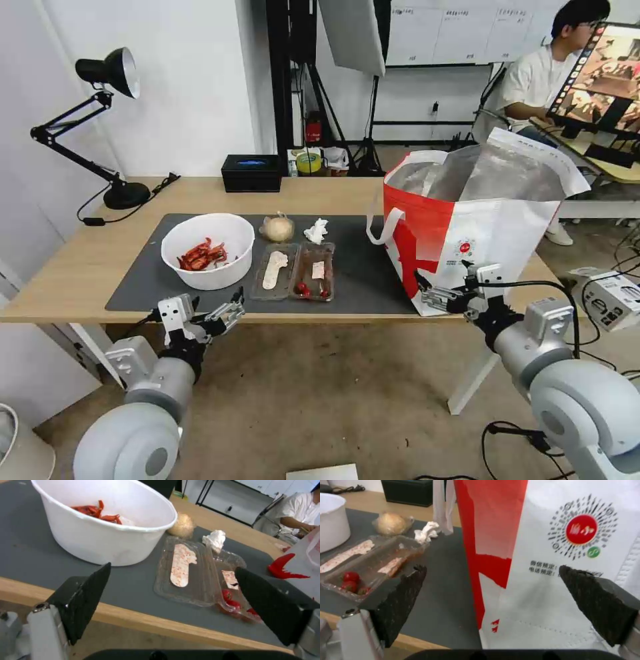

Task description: Pick up the trash from the table and place it into the takeout bag.

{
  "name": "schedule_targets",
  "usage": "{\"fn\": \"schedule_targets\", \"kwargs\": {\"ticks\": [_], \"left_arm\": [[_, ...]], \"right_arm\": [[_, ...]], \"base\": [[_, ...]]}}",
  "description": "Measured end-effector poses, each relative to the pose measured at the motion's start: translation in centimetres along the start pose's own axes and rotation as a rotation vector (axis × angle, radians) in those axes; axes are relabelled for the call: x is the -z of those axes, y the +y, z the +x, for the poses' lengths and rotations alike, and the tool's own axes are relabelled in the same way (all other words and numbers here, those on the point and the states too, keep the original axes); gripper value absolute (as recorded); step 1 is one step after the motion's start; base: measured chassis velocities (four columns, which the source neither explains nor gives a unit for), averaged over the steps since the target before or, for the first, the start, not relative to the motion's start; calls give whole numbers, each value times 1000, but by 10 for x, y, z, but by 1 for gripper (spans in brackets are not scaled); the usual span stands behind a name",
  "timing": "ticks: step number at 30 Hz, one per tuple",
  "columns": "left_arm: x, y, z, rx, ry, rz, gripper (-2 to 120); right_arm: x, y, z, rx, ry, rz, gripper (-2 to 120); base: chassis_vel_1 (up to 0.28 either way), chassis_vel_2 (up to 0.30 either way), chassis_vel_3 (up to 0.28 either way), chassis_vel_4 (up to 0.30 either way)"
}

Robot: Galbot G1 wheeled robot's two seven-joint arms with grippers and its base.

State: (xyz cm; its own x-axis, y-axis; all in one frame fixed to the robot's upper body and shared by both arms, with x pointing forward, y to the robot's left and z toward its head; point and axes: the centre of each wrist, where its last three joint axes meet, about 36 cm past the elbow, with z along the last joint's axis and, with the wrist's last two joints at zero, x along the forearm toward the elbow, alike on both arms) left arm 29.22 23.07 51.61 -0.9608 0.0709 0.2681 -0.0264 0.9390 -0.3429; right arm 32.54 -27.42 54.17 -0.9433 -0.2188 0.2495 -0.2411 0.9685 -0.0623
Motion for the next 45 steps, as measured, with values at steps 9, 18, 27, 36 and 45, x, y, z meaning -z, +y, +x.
{"fn": "schedule_targets", "kwargs": {"ticks": [9,18,27,36,45], "left_arm": [[-4,-3,-9,-16,52,123,100],[-3,-8,-11,-46,113,313,100],[-3,-14,-32,-80,207,515,100],[-5,-24,-49,-97,245,571,100],[-7,-33,-62,-112,261,581,100]], "right_arm": [[-13,11,-10,51,23,-64,100],[-22,29,-23,132,37,-106,100],[-26,34,-24,152,47,-110,100],[-26,33,-22,150,46,-101,100],[-25,32,-21,146,44,-96,100]], "base": [[0,0,0,0],[0,0,0,0],[0,0,0,0],[0,0,0,0],[0,0,0,0]]}}
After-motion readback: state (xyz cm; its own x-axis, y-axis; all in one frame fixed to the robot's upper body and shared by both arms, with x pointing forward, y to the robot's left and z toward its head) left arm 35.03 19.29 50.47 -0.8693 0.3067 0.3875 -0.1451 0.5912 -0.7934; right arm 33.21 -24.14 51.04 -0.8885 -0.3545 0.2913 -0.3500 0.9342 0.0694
